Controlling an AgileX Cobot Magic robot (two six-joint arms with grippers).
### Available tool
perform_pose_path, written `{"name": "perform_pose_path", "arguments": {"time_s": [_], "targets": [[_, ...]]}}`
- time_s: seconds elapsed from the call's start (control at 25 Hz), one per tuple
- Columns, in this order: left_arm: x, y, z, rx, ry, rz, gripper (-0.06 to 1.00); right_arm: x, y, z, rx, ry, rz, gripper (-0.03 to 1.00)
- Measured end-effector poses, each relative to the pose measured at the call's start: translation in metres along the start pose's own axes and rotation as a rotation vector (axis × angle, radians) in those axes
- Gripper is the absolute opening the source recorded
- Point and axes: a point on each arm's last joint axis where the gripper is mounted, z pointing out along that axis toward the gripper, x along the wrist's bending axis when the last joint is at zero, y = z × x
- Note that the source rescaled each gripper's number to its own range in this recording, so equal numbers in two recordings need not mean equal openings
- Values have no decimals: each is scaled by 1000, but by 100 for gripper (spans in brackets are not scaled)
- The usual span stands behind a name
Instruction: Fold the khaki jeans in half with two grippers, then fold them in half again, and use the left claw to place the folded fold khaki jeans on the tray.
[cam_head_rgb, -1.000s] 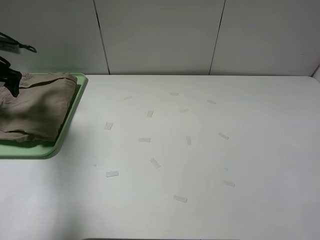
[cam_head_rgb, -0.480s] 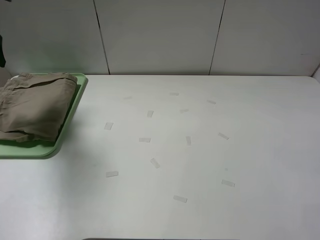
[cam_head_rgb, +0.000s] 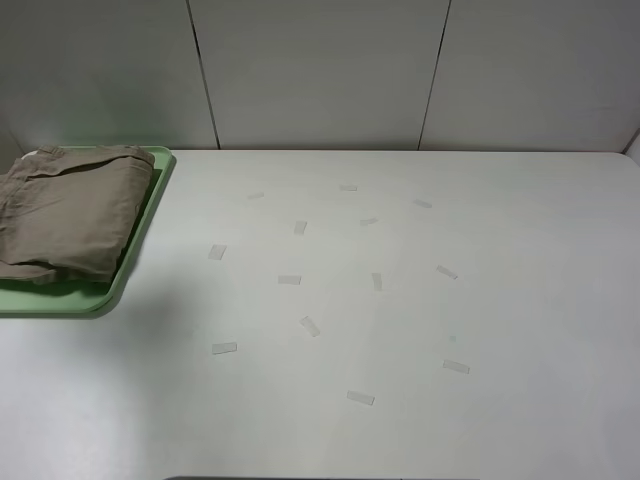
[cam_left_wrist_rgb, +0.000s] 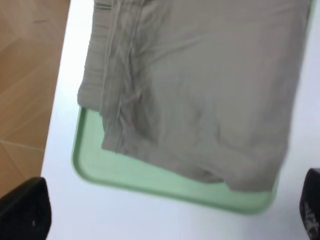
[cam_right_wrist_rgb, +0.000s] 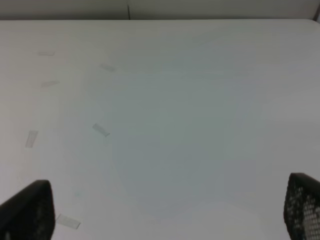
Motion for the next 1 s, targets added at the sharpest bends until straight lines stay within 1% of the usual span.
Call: {"name": "perform_pose_path", "arguments": {"time_s": [0.16, 0.28, 0.44, 0.64, 0.8, 0.88, 1.0], "targets": [[2, -15, -33, -49, -2, 7, 100, 0, 0, 0, 0, 0, 0, 100], [3, -27, -55, -105, 0, 21, 100, 0, 0, 0, 0, 0, 0, 100], [3, -56, -73, -139, -10, 25, 100, 0, 0, 0, 0, 0, 0, 100], [2, -106, -78, -140, -10, 48, 100, 0, 0, 0, 0, 0, 0, 100], [0, -150, -77, -186, -11, 58, 100, 0, 0, 0, 0, 0, 1, 100], [-2, -169, -77, -212, -31, 54, 100, 0, 0, 0, 0, 0, 1, 100], [-9, -201, -74, -252, -98, 46, 100, 0, 0, 0, 0, 0, 1, 100]]}}
